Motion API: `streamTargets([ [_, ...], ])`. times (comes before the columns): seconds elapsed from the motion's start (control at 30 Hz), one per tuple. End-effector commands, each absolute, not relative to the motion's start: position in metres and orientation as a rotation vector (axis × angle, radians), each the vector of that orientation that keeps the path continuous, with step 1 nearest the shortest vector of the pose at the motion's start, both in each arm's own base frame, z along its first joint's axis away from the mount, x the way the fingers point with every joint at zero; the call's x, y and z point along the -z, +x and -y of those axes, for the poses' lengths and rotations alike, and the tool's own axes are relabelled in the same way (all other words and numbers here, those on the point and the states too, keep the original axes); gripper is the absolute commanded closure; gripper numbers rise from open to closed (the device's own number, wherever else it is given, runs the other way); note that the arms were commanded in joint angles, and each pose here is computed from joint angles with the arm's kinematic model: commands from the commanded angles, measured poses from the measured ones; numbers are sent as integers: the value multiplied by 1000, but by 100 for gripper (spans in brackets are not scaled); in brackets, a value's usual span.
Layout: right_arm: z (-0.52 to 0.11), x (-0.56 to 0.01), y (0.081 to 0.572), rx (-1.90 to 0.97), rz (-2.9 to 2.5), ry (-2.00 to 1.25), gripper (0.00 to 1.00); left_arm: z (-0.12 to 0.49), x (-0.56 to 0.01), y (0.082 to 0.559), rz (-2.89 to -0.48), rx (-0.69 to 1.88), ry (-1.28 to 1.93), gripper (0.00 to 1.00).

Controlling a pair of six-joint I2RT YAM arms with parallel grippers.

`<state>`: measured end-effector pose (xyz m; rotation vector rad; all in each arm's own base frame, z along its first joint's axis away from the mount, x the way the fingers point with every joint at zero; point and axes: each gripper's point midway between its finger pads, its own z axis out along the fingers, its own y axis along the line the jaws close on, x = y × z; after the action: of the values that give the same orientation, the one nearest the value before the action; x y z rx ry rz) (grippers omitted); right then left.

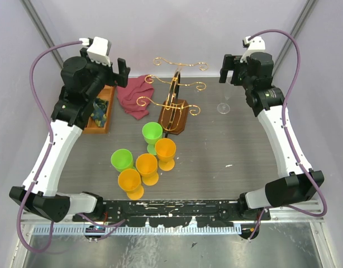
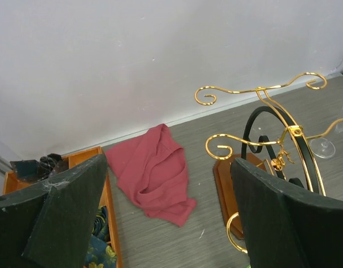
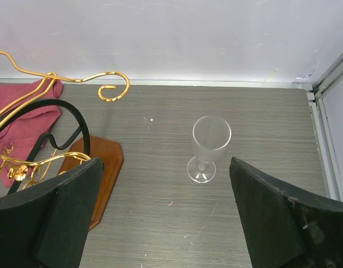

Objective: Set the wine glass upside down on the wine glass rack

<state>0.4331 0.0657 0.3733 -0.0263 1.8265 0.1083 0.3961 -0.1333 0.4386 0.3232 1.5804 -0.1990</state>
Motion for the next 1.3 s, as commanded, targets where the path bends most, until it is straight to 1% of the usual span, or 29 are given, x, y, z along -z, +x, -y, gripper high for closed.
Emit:
streamTargets([
  [0.0,-60,-410,422,-95,-1700,0,0,122,-446,398,-1547,184,221,2],
  [0.07,-52,-413,422,-74,-1678,58,0,116,-460,389,-1500,177,198,2],
  [0.17,-35,-413,423,-8,-1664,156,0,109,-468,389,-1480,155,161,2],
  [0.33,-28,-407,426,62,-1673,135,0,93,-487,395,-1441,116,38,2],
  [0.5,-15,-413,431,136,-1653,174,0,91,-510,395,-1356,107,31,2],
  [0.6,-13,-415,437,164,-1665,161,0,102,-508,409,-1358,103,95,2],
  [0.7,-10,-413,446,173,-1689,172,0,117,-501,417,-1413,124,189,2],
  [0.9,13,-401,471,82,-1750,258,0,142,-478,441,-1477,175,285,2],
  [1.03,33,-379,486,-51,-1798,319,0,153,-461,461,-1518,192,316,2],
  [1.17,48,-346,496,-27,-1881,352,0,162,-444,476,-1549,208,350,2],
  [1.27,45,-318,502,-43,-1956,343,2,165,-439,483,-1548,212,348,2],
])
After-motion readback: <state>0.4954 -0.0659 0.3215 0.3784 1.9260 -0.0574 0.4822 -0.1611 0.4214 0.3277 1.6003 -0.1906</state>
